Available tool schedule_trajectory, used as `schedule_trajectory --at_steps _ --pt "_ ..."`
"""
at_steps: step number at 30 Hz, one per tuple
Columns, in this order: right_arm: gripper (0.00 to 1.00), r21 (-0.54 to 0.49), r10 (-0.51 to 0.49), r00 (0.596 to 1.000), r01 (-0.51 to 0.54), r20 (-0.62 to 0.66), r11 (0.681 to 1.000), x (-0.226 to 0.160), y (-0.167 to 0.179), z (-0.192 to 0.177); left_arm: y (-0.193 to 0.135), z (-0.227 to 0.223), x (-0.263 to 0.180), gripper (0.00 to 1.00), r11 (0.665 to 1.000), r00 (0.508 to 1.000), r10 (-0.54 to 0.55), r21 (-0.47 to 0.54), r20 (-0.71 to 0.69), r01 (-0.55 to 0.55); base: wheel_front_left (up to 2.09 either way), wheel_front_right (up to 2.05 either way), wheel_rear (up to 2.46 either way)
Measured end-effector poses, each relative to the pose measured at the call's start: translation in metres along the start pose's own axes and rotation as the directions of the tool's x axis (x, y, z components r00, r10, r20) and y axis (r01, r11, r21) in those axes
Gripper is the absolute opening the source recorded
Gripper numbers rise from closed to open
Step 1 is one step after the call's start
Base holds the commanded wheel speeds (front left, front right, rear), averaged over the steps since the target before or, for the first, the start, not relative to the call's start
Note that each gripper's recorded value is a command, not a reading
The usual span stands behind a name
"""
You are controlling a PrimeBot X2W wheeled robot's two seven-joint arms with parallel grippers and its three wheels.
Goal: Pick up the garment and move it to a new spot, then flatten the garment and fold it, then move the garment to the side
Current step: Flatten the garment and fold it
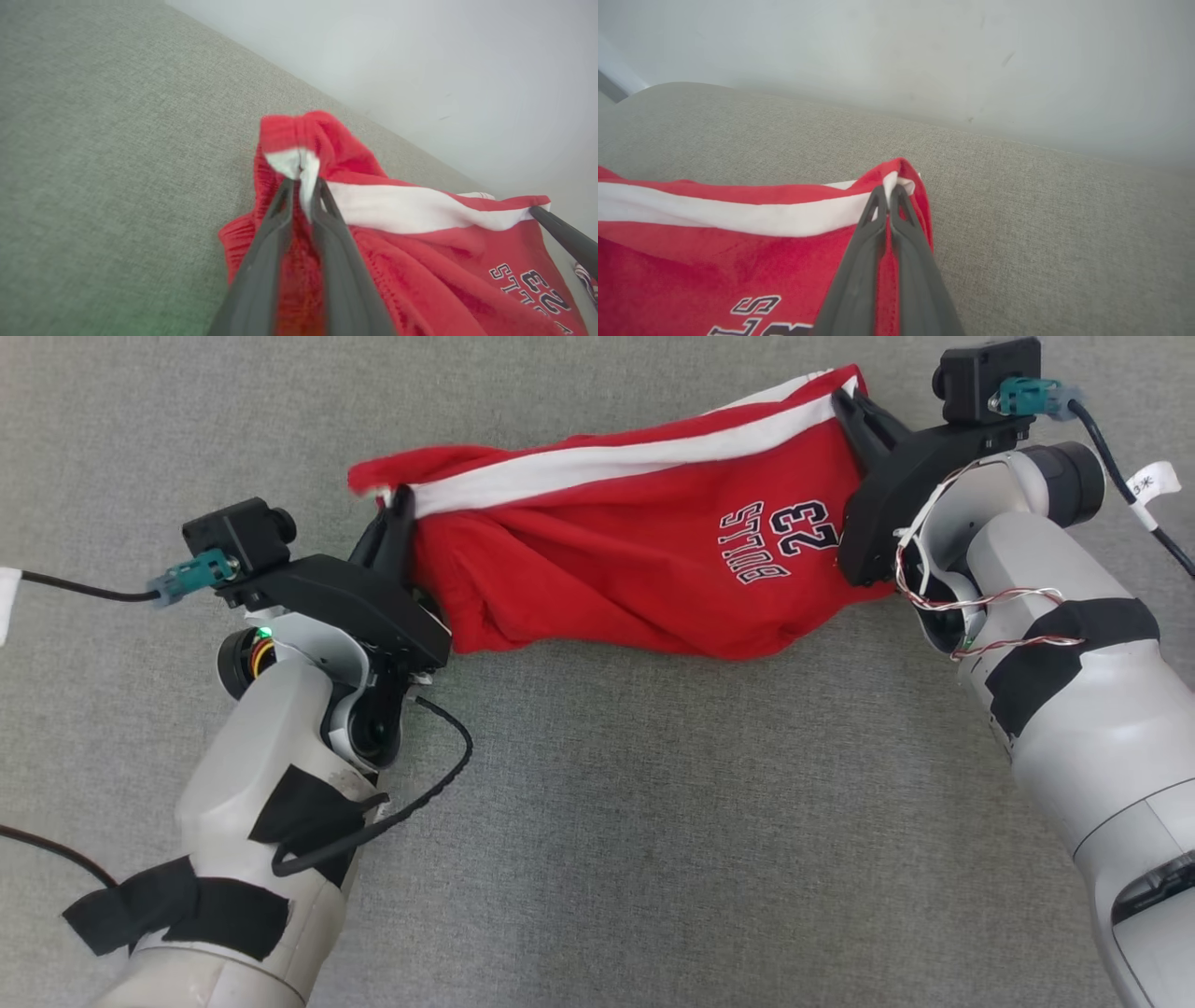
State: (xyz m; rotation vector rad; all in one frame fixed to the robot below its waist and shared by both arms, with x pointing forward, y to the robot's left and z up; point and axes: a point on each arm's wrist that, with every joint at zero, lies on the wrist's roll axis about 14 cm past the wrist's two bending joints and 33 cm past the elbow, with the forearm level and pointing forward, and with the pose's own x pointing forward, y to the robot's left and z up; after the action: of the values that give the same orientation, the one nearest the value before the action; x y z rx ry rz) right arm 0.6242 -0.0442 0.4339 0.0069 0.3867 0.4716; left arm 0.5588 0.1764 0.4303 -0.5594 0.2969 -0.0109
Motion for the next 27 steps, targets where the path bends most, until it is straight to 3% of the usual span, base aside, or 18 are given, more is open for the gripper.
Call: schedule_trajectory --at_steps 13,19,27 --pt "1.00 0.044 -0.036 0.990 0.030 0.135 0.999 -0.046 -0.002 0.018 -0.009 0.008 -0.043 1.00 0.993 0.994 -0.067 0.099 0.089 0.058 0.00 0.00 0.00" --pt "1.00 0.069 -0.074 0.983 0.064 0.168 0.996 -0.077 -0.011 0.014 -0.013 0.040 -0.075 1.00 0.982 0.972 -0.105 0.179 0.210 0.067 0.00 0.00 0.00" --pt "1.00 0.075 -0.086 0.984 0.075 0.157 0.994 -0.108 -0.009 -0.006 -0.014 0.042 -0.130 1.00 0.969 0.942 -0.106 0.247 0.317 0.026 0.00 0.00 0.00"
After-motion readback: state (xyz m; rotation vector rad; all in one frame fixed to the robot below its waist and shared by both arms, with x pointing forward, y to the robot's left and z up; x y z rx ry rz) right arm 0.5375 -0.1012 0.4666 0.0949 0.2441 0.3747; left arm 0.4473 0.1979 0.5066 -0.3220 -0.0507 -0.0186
